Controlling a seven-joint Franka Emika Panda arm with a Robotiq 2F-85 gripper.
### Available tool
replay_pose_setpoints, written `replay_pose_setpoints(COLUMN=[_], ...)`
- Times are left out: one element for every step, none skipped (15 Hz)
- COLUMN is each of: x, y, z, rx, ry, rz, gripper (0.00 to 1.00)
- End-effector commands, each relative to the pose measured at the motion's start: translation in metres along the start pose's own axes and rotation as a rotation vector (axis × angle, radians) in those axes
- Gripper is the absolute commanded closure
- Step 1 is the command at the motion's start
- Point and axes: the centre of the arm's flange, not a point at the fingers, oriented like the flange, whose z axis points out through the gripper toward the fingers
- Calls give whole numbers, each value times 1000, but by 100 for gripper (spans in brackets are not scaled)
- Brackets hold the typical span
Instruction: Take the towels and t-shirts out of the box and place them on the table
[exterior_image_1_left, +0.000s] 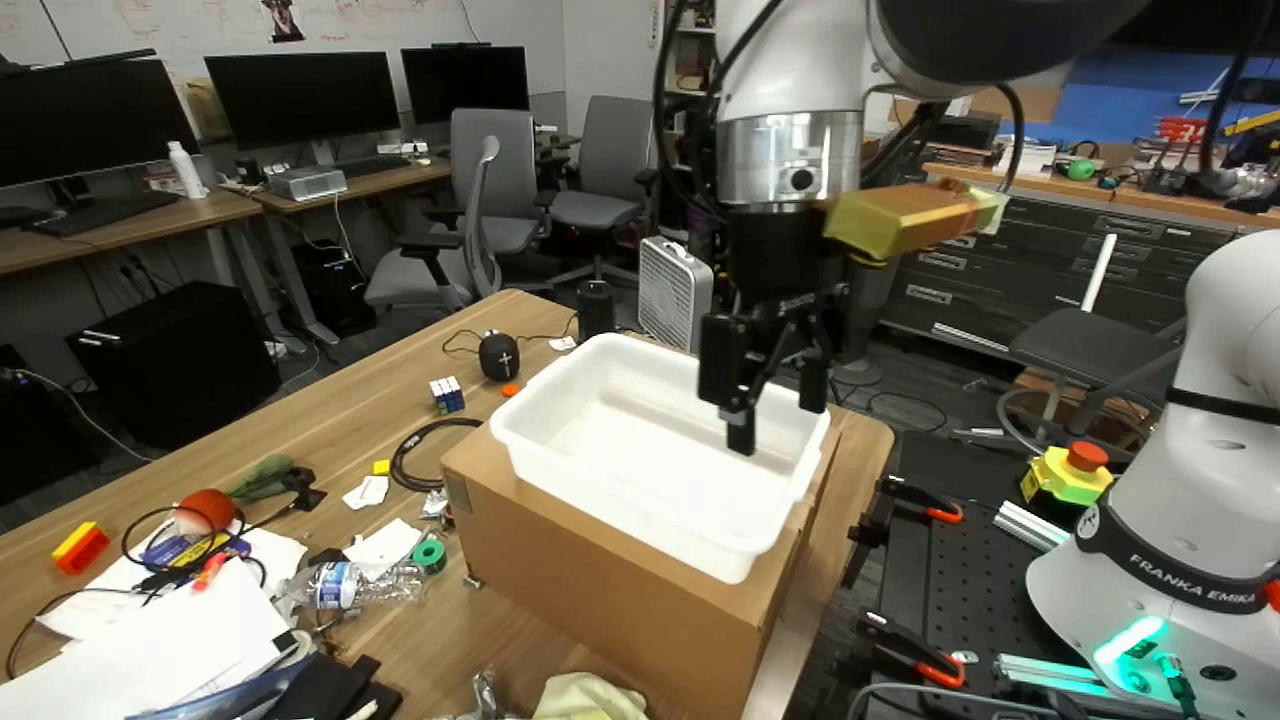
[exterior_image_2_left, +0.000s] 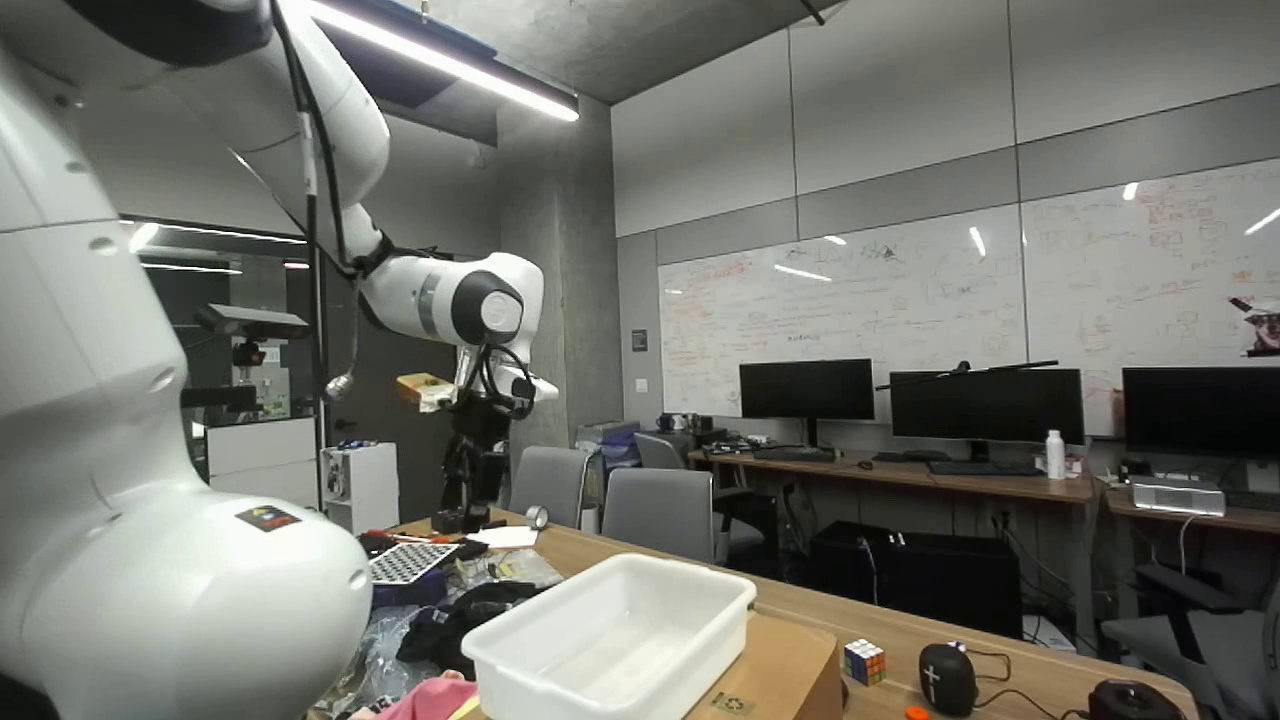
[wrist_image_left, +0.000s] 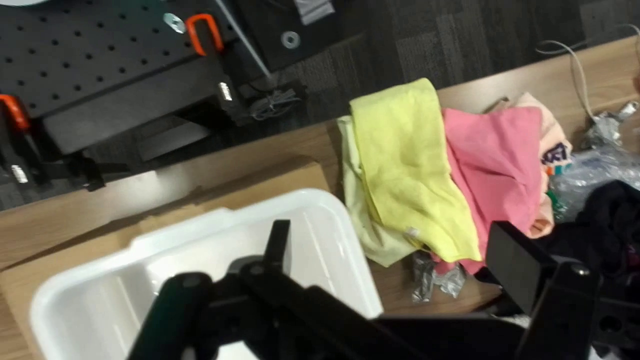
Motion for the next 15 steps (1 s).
replay_pose_setpoints(x=[-40, -48, -57, -67, -76, -82, -80, -81, -31, -30, -30, -30, -30, -29, -29], y=[86, 103, 120, 135, 149, 157, 155, 148, 103, 101, 101, 101, 101, 101, 101], z=[19, 32, 45, 61, 77, 85, 82, 75, 25, 21, 21, 22, 24, 24, 24], rx=[-75, -90, -105, -125, -137, -147, -132, -117, -138, -134, -137, -139, -140, -141, -141], ry=[-4, -7, -3, 23, 48, 87, 136, 178, 86, 95, 91, 87, 82, 81, 81], rz=[-74, -90, -106, -135, -158, -183, -202, -216, -171, -175, -175, -175, -174, -174, -174], gripper=[0, 0, 0, 0, 0, 0, 0, 0, 0, 0, 0, 0, 0, 0, 0])
